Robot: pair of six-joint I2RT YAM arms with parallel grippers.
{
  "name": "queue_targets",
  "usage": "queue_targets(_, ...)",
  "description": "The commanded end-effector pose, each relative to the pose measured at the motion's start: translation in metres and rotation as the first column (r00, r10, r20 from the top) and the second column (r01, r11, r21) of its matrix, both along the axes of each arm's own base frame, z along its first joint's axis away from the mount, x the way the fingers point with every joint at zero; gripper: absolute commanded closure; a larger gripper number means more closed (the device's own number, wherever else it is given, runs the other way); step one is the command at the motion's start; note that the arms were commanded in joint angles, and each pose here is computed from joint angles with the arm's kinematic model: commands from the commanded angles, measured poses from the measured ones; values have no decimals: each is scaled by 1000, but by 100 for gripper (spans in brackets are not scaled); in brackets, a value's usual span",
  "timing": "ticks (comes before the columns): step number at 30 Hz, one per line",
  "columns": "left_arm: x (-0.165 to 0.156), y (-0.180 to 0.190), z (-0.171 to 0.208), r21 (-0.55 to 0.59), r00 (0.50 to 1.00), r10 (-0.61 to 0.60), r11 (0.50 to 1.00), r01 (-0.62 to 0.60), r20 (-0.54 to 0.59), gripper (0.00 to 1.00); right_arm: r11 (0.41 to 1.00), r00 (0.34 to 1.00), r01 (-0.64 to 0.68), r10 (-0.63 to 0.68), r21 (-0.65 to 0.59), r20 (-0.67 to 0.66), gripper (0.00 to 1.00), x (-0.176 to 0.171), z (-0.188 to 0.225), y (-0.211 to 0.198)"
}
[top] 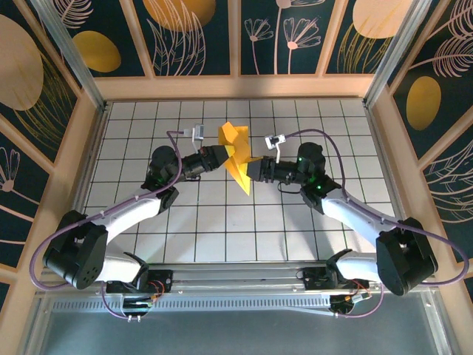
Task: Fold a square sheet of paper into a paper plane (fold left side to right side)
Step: Turn over the paper at the center of the table.
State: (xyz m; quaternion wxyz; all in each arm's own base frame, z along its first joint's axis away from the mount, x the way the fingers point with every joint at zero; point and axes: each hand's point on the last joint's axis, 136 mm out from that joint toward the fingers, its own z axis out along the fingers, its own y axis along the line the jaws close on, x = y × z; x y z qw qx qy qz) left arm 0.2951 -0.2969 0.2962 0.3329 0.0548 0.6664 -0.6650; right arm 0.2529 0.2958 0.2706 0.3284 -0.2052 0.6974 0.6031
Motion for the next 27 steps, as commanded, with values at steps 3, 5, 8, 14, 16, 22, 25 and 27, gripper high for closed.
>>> queue_targets(3, -1, -3, 20, -30, 998, -14, 999, 16, 63, 98, 1000, 999, 19, -18, -10, 47, 73, 8, 14, 1)
queue_targets(5, 0, -3, 19, -18, 998, -5, 1000, 6, 65, 89, 999, 998, 39, -38, -25, 44, 84, 11, 12, 0)
queue_targets(8, 5, 2, 16, 32, 996, 47, 998, -50, 75, 75, 996, 996, 78, -76, -53, 48, 95, 16, 12, -4)
queue_targets(14, 20, 35, 8, 182, 955, 271, 940, -290, 121, 49, 961, 979, 204, -195, -184, 64, 100, 31, 2, -16)
queue_targets(16, 24, 52, 3, 239, 924, 354, 894, -379, 142, 45, 925, 963, 268, -254, -268, 85, 100, 37, -5, -20)
queue_targets(22, 30, 115, -9, 401, 773, 597, 669, -626, 212, 39, 564, 848, 508, -459, -652, 264, 100, 58, -49, -46)
queue_targets(25, 28, 146, -14, 444, 686, 687, 550, -707, 240, 36, 305, 792, 556, -478, -773, 381, 100, 62, -70, -61)
queue_targets(27, 25, 160, -16, 458, 642, 723, 495, -738, 254, 36, 152, 771, 563, -451, -812, 450, 100, 63, -84, -66)
